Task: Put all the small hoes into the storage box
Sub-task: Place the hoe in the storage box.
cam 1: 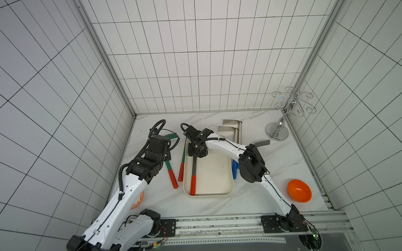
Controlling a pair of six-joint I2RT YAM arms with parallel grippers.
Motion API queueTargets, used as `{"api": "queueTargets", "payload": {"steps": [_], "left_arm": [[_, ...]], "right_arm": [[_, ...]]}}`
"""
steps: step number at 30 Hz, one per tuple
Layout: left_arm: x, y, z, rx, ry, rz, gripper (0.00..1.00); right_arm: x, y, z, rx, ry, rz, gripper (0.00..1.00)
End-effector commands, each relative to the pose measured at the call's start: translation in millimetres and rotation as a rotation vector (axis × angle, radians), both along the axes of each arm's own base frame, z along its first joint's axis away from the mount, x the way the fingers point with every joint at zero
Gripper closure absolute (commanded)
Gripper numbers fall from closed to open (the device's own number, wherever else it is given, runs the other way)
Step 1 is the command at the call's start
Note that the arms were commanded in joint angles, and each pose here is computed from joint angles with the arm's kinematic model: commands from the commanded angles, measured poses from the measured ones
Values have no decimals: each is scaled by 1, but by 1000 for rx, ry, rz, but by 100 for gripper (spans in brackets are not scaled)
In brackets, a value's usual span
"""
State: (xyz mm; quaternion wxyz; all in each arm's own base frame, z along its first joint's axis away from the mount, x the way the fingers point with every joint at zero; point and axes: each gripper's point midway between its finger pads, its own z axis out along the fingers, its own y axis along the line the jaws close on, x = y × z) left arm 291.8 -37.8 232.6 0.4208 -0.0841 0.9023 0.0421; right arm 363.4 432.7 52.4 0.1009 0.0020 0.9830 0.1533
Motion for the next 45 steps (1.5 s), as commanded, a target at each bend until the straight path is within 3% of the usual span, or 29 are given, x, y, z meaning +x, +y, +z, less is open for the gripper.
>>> {"api": "queueTargets", "payload": {"steps": [1,15,28,31,37,45], "left_arm": [[0,2,4,-22,-25,19,51],[-1,2,4,-26,-21,20,51],[-3,2,7,-35,-24,21,51],[-4,2,7,-35,-21,21,51],[-8,1,3,-43,-6,13,51],[-13,-15,-4,-110,-9,-71,52]], "right_arm": [[12,16,31,59,-62,-4,56],[16,7,51,42,-106,-6,46],[30,-23,113,39,-210,-47,40],[32,-38,137,38,-244,-69,40],[30,-74,178,23,-316,29,41],[1,-167,201,-117,-420,110,42]]}}
